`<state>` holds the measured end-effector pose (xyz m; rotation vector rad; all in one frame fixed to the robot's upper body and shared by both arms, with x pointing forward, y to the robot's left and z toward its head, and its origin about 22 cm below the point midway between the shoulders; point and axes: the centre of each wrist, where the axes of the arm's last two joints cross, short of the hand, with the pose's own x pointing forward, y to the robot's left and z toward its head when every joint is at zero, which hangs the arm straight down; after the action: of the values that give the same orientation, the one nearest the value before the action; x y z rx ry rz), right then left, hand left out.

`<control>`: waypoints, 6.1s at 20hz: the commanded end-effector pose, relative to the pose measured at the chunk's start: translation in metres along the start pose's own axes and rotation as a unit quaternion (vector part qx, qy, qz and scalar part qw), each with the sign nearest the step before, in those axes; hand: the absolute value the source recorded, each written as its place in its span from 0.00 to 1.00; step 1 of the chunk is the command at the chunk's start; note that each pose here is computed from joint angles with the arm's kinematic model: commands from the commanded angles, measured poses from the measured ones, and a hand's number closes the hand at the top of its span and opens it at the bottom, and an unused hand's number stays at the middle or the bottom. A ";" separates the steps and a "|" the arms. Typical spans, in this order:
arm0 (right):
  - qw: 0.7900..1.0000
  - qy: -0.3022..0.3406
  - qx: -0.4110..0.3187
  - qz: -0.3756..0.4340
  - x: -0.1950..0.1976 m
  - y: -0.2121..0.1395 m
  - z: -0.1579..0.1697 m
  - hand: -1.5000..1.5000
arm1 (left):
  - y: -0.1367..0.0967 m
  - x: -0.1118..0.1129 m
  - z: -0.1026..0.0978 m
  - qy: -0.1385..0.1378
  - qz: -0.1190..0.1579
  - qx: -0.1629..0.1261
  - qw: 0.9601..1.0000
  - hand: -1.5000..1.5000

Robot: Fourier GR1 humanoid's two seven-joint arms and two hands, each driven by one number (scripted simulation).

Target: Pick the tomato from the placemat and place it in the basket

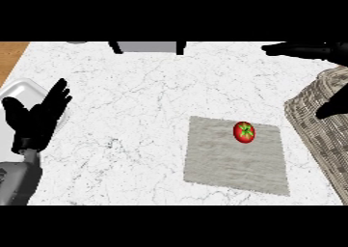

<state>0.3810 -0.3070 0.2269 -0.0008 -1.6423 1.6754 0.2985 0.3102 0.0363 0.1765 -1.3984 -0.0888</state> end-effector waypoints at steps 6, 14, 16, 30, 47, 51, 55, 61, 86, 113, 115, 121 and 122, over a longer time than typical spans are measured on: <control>0.996 -0.070 0.017 -0.060 -0.050 0.076 -0.020 0.00 | 0.009 0.007 0.006 0.003 -0.004 0.002 1.000 0.50; 0.989 -0.097 0.015 -0.114 -0.056 0.127 -0.071 0.00 | 0.006 -0.014 0.001 0.004 0.011 0.006 1.000 0.50; 0.993 -0.075 0.018 -0.089 -0.066 0.142 -0.062 0.00 | -0.006 -0.009 0.024 0.003 0.001 0.008 1.000 0.50; 0.995 -0.038 0.076 -0.046 -0.096 0.147 -0.076 0.00 | 0.020 0.001 0.009 0.005 -0.001 0.003 1.000 0.50; 0.993 -0.072 0.087 -0.037 -0.100 0.172 -0.077 0.00 | 0.001 -0.011 0.014 0.008 0.006 0.000 1.000 0.50; 0.994 -0.066 0.082 -0.036 -0.097 0.182 -0.081 0.00 | 0.013 -0.010 0.015 0.004 -0.005 0.011 1.000 0.50; 0.993 -0.061 0.098 -0.014 -0.103 0.212 -0.077 0.00 | 0.009 -0.009 0.008 0.005 -0.007 0.009 1.000 0.50; 0.988 -0.079 0.120 0.048 -0.097 0.227 -0.079 1.00 | -0.004 -0.014 0.008 0.008 -0.004 0.008 1.000 0.50; 0.726 0.473 -0.435 -0.245 -0.041 0.195 -0.202 1.00 | 0.009 -0.005 0.008 0.020 -0.003 0.014 1.000 0.50; 0.481 0.584 -0.654 -0.006 0.061 -0.036 -0.239 1.00 | 0.025 0.000 0.008 0.021 0.001 0.015 1.000 0.50; 0.466 0.592 -0.658 0.000 0.061 -0.040 -0.237 1.00 | 0.015 0.001 0.006 0.018 -0.006 0.023 1.000 0.50; 0.410 0.656 -0.631 0.045 0.018 -0.063 -0.176 1.00 | 0.009 -0.009 0.010 0.024 0.004 0.020 1.000 0.50; 0.406 0.659 -0.631 0.056 0.022 -0.053 -0.190 1.00 | -0.001 -0.011 0.010 0.018 -0.003 0.021 1.000 0.50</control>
<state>0.4859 -0.1281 0.2503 -1.6565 -1.1465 -0.1564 0.2893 0.3189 0.0338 0.2114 -1.3619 -0.0574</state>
